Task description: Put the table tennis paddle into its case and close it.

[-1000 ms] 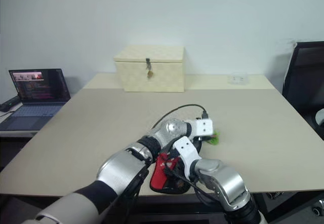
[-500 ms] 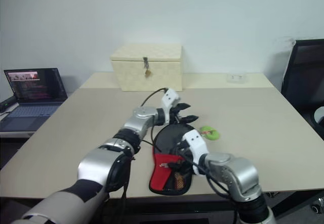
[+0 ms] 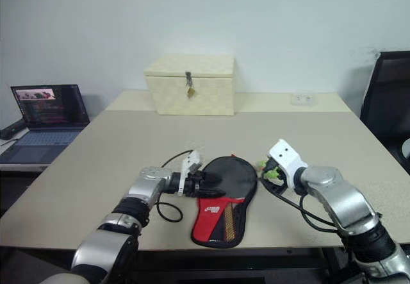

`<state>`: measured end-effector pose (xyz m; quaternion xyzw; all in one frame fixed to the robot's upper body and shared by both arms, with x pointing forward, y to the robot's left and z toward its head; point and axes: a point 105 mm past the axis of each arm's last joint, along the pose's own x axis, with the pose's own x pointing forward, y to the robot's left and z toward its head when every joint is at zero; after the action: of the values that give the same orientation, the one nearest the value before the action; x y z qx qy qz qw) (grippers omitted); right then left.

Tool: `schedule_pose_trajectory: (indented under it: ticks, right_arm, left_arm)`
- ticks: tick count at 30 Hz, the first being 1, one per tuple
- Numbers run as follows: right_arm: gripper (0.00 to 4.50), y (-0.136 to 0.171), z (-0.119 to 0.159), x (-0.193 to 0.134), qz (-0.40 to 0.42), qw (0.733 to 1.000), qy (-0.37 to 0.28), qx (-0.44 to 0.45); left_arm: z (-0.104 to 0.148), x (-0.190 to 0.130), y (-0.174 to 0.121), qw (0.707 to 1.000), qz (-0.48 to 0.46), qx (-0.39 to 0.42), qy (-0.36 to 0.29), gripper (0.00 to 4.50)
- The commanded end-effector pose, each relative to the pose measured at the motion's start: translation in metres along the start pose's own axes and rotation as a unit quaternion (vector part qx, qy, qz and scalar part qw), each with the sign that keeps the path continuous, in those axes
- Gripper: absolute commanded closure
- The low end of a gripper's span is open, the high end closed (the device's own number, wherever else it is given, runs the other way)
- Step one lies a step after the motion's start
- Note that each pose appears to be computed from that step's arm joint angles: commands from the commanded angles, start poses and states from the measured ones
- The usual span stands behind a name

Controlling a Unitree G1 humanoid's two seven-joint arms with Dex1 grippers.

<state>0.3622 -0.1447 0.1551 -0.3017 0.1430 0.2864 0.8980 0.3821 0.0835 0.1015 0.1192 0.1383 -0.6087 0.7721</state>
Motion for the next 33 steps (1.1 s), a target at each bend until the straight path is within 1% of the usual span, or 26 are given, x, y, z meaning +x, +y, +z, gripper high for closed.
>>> schedule_pose_trajectory:
  ticks: [1,3,7,9,11,14,16,17,21,22,26,29,33]
  right_arm:
    - [0.00,-0.013,0.000,0.013,-0.011,0.997,-0.007,-0.071]
    - [0.00,-0.015,-0.009,0.028,-0.010,0.996,0.004,-0.087]
    - [0.00,-0.014,-0.019,0.049,-0.003,0.994,0.019,-0.111]
    - [0.37,-0.015,-0.023,0.056,-0.002,0.993,0.025,-0.117]
    - [0.89,-0.015,-0.023,0.060,0.001,0.992,0.025,-0.127]
    - [1.93,-0.015,-0.024,0.060,0.007,0.992,0.026,-0.122]
    - [2.69,-0.018,-0.029,0.055,0.014,0.991,0.036,-0.126]
    - [2.94,-0.019,-0.031,0.051,0.017,0.990,0.041,-0.130]
    - [4.32,-0.019,-0.035,0.034,0.032,0.989,0.047,-0.139]
    - [4.46,-0.019,-0.036,0.029,0.036,0.988,0.049,-0.141]
    - [4.46,-0.015,-0.038,-0.002,0.062,0.984,0.060,-0.155]
    - [4.46,0.007,-0.034,-0.034,0.115,0.979,0.060,-0.158]
    - [4.46,0.041,-0.026,-0.055,0.170,0.973,0.055,-0.147]
  left_arm:
    - [-0.007,0.010,-0.005,1.000,-0.015,0.004,0.025,0.66]
    - [-0.006,0.013,-0.006,0.999,-0.021,0.013,0.029,0.66]
    - [-0.004,0.016,-0.009,0.999,-0.036,0.020,0.030,0.66]
    - [-0.005,0.017,-0.011,0.998,-0.042,0.024,0.034,0.62]
    - [-0.006,0.017,-0.012,0.998,-0.045,0.027,0.037,0.62]
    - [-0.008,0.017,-0.013,0.998,-0.048,0.028,0.041,0.62]
    - [-0.010,0.017,-0.014,0.997,-0.051,0.027,0.043,0.62]
    - [-0.011,0.017,-0.014,0.997,-0.051,0.026,0.044,0.62]
    - [-0.013,0.018,-0.015,0.997,-0.051,0.024,0.046,0.62]
    - [-0.013,0.018,-0.015,0.997,-0.051,0.023,0.046,0.62]
    - [-0.016,0.020,-0.017,0.997,-0.054,0.018,0.047,0.62]
    - [-0.016,0.023,-0.017,0.997,-0.053,0.013,0.047,0.62]
    - [-0.015,0.027,-0.017,0.998,-0.049,0.011,0.048,0.62]
